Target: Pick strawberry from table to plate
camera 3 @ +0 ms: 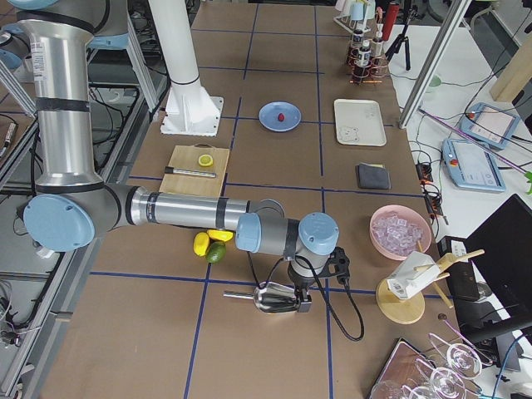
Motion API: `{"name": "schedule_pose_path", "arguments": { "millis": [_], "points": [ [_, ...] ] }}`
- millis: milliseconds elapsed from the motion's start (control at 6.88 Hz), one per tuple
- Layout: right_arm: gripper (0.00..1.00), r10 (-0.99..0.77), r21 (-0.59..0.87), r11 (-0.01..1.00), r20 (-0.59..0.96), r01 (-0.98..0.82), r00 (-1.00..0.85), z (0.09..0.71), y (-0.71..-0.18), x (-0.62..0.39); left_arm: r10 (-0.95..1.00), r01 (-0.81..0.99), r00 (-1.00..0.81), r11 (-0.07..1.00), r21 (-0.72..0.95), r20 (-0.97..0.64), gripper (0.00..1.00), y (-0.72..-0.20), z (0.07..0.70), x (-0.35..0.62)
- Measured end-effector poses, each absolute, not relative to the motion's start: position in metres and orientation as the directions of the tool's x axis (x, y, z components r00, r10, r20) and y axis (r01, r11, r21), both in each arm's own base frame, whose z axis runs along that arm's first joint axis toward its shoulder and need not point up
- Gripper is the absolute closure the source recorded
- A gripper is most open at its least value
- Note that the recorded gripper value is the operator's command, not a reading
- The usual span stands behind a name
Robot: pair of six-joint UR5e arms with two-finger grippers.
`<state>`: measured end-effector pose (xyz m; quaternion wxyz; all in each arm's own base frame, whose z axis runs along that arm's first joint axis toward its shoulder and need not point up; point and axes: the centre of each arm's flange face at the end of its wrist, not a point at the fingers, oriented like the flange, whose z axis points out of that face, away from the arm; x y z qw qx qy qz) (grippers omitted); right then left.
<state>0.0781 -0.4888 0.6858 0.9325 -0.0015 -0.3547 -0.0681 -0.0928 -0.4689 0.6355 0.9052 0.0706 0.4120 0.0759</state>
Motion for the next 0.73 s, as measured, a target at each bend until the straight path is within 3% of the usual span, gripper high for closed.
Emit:
{"name": "schedule_pose_path", "arguments": {
  "millis": [726],
  "points": [
    [0.0, -0.126, 0.045, 0.991, 0.661, 0.128, 0.74, 0.6858, -0.4886, 0.0781, 0.199, -0.078, 0.649, 0.978, 0.195, -0.734, 0.0, -0.4691, 0.6326, -0.0928]
  ]
}}
